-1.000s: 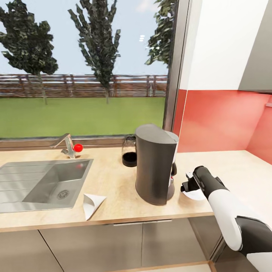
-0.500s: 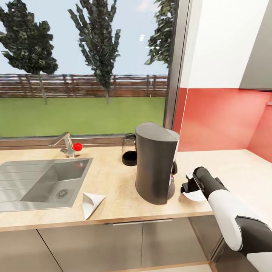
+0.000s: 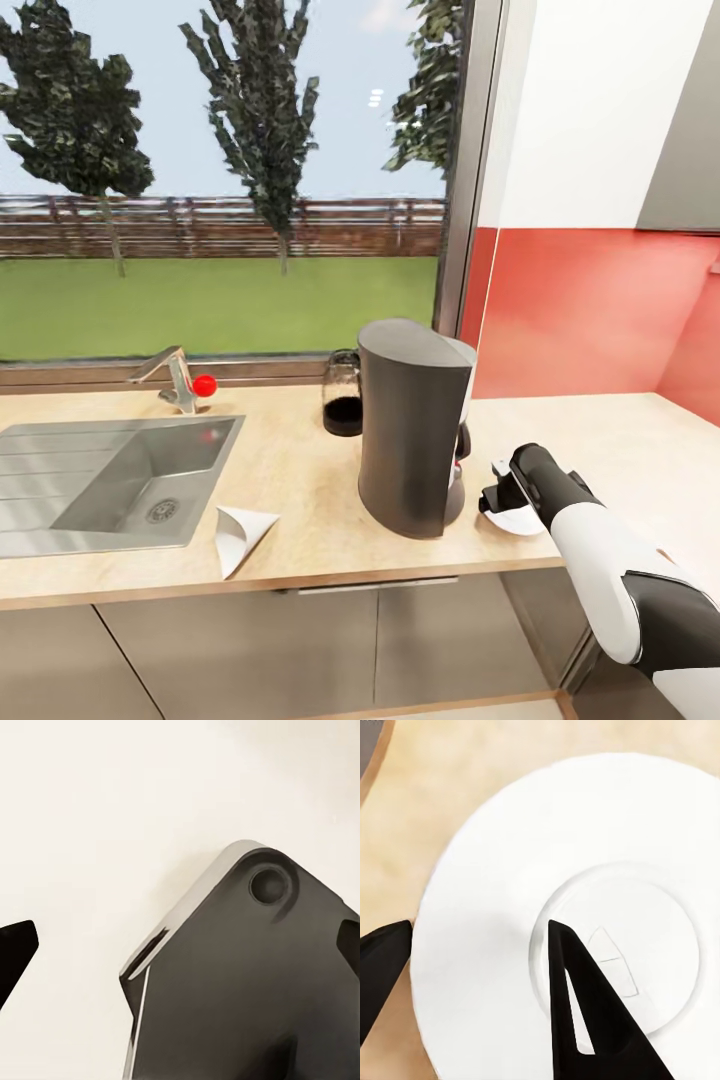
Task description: Set up a coffee station on the kitchen countertop: keep the coffee maker on the countertop, move the bottle of coffee from the kitchen shelf to the counter next to the coffee maker, place a paper coffee filter on top of the coffee maker, put the saucer next to the coffee maker with the coffee cup on the saucer, and place the electric kettle next to the coffee maker.
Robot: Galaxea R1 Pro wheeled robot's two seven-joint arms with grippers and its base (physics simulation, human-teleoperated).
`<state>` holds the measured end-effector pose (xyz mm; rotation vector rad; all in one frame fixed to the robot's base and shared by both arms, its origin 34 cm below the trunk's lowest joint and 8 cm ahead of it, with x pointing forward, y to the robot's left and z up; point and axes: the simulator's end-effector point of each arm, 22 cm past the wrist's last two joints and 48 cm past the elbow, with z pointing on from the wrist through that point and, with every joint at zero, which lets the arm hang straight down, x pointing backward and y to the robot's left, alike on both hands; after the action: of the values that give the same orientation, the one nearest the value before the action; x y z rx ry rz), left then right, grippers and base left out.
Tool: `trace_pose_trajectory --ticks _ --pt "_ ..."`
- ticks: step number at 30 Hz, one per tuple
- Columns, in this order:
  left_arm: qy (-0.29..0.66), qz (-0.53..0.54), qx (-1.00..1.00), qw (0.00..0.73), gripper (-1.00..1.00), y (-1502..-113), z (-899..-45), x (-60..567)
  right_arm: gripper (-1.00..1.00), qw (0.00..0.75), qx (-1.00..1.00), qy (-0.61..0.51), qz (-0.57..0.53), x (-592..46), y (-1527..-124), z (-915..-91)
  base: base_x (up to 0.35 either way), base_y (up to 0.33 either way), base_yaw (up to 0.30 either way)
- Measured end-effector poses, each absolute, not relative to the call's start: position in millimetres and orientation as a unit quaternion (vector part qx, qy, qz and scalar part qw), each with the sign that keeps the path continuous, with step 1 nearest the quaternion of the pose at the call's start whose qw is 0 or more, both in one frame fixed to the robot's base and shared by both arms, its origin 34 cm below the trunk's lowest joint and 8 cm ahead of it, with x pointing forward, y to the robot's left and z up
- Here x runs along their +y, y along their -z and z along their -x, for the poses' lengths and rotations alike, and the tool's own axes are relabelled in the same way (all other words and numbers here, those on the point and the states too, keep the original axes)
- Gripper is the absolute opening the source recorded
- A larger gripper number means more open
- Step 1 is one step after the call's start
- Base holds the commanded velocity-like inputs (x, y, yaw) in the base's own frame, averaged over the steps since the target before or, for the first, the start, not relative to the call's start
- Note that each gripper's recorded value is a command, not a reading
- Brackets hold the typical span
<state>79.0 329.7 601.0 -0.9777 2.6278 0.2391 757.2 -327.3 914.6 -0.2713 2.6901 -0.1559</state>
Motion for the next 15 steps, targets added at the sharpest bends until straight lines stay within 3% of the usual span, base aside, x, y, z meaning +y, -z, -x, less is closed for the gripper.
trace_pose_trajectory --ticks 1,15 --pt "-0.084 0.343 0.921 0.163 1.00 -600.9 -78.9 329.7 1.00 0.216 0.970 0.056 0.098 -327.3 -914.8 -757.6 0.000 0.000 0.000" --pt "-0.083 0.343 0.922 0.161 1.00 -607.2 -76.8 329.2 1.00 0.217 0.970 0.055 0.098 -326.8 -921.4 -756.6 0.000 0.000 0.000"
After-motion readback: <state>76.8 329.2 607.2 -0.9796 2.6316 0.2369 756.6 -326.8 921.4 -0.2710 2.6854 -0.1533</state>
